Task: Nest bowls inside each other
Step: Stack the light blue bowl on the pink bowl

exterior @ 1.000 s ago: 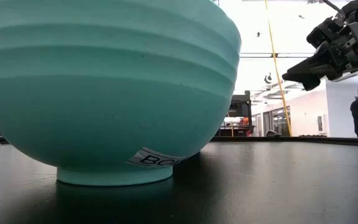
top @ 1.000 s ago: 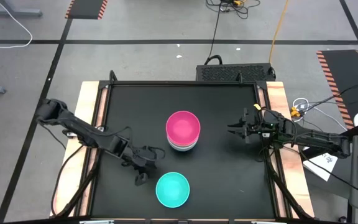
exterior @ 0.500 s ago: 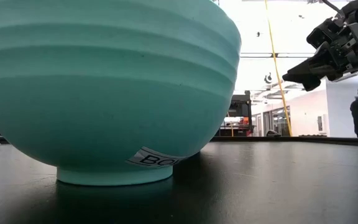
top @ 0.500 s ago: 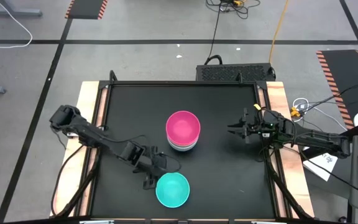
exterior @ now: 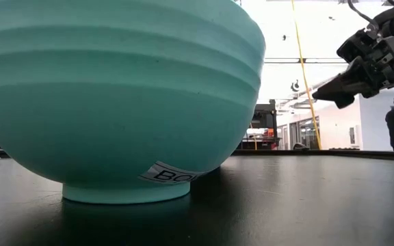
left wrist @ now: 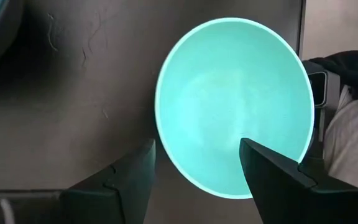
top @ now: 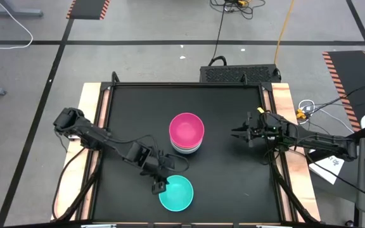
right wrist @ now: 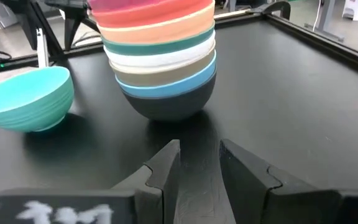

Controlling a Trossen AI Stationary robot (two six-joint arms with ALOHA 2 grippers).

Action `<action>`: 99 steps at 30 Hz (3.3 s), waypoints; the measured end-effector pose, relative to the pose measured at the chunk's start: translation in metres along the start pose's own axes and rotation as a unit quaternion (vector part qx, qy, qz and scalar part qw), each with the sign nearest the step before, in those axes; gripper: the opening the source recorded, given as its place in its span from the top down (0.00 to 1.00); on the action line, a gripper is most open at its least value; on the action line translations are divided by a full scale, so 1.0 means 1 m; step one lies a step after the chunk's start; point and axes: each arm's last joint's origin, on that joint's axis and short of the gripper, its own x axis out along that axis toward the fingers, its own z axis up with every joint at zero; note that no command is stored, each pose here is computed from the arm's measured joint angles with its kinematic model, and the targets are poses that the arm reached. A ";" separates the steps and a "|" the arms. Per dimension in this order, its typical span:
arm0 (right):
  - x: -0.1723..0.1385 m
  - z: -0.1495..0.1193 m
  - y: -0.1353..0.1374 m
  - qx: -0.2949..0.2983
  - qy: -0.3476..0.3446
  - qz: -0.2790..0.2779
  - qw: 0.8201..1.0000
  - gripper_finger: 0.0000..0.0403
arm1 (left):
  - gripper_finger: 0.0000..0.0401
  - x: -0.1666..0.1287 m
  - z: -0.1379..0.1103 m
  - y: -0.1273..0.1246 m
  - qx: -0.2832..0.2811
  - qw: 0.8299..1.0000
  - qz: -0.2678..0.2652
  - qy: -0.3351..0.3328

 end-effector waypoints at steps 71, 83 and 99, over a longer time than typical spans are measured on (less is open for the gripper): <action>0.000 0.002 0.000 0.001 -0.019 0.005 1.000 0.73 | 0.47 0.039 -0.006 0.024 0.028 0.995 0.083 0.054; 0.000 0.002 0.000 0.001 -0.019 0.005 1.000 0.73 | 0.96 0.039 -0.004 0.022 0.084 0.993 0.071 0.042; 0.000 0.002 0.000 0.007 -0.019 0.005 1.000 0.73 | 0.99 0.022 0.006 -0.011 0.213 0.974 -0.023 -0.070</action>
